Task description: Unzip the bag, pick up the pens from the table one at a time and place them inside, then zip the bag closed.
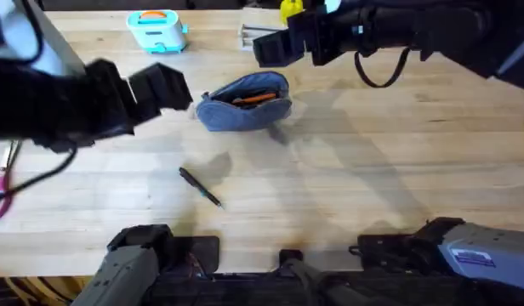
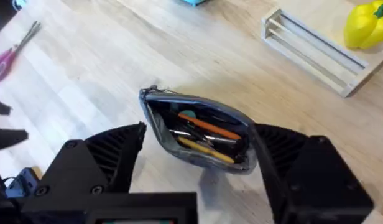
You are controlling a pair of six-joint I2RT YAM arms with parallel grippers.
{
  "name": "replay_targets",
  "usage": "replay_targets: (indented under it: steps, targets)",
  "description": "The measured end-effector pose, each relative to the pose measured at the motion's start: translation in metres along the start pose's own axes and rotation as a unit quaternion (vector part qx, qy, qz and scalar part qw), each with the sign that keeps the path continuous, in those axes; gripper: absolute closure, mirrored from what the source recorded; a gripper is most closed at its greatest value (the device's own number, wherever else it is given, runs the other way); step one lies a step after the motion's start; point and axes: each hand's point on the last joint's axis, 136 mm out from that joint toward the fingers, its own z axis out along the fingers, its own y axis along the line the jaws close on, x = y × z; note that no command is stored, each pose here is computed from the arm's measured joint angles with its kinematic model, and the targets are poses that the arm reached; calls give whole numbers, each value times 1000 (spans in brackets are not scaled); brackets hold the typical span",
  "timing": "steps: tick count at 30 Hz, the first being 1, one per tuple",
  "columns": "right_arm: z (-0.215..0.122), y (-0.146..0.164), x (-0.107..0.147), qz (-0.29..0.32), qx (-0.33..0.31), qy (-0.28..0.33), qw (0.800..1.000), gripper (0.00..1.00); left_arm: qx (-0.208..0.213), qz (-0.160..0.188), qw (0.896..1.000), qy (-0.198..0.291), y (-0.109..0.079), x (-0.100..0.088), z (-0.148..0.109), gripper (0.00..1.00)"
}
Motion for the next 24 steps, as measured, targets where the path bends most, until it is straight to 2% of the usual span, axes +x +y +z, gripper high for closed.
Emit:
replay_targets:
  steps: [3,4,13,18,24]
  targets:
    - [0,0,0,0,0,0,1000,4,-13,-38,999,26,10,22,16,6]
    - [0,0,0,0,0,0,1000,3,-26,-79,995,60,20,44,36,6]
    - [0,0,0,0,0,0,1000,3,-39,-174,976,124,38,85,86,5]
    - [0,0,0,1,0,0,1000,3,-65,-200,967,146,50,103,96,6]
    - [0,0,0,1,0,0,1000,4,-87,-211,964,135,60,105,104,6]
